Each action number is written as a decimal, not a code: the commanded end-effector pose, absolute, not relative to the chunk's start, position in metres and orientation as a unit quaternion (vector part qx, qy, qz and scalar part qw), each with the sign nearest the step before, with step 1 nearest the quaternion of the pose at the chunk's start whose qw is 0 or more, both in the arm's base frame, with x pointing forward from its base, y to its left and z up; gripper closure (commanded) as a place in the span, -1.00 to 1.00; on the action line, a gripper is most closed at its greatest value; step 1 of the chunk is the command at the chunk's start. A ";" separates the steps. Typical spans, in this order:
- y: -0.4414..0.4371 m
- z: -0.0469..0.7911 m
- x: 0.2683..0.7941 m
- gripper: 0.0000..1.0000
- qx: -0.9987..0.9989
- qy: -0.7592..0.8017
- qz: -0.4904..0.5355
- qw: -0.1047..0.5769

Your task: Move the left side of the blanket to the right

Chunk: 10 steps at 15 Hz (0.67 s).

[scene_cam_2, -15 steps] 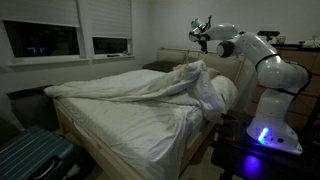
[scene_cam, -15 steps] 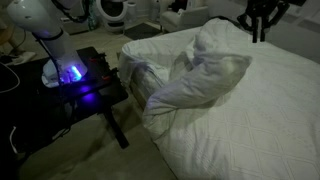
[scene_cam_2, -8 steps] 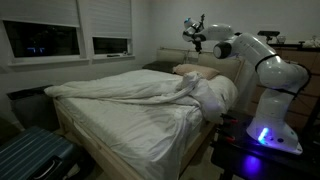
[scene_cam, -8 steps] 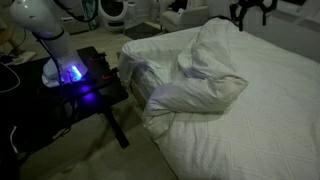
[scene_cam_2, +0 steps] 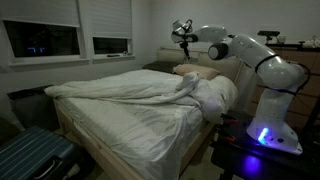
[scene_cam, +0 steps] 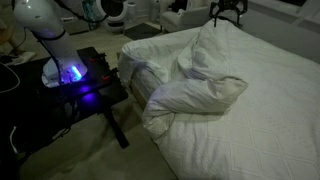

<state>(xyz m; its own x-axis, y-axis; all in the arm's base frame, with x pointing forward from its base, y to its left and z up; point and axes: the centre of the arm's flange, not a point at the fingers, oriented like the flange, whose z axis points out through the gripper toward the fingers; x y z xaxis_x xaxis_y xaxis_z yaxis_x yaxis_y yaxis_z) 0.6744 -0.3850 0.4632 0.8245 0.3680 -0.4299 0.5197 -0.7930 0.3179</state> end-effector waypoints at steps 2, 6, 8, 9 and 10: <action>-0.315 0.460 0.620 -1.00 0.933 0.248 -0.196 0.172; -0.275 0.471 0.617 -1.00 0.934 0.227 -0.231 0.148; -0.303 0.480 0.676 -1.00 0.931 0.238 -0.228 0.156; -0.298 0.483 0.677 -1.00 0.931 0.240 -0.229 0.155; -0.296 0.484 0.677 -1.00 0.930 0.241 -0.229 0.155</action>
<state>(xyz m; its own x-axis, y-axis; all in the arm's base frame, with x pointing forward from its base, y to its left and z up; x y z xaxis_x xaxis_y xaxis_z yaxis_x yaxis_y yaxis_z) 0.6773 -0.2957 0.4843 0.7796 0.3769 -0.5002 0.5186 -0.8362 0.1782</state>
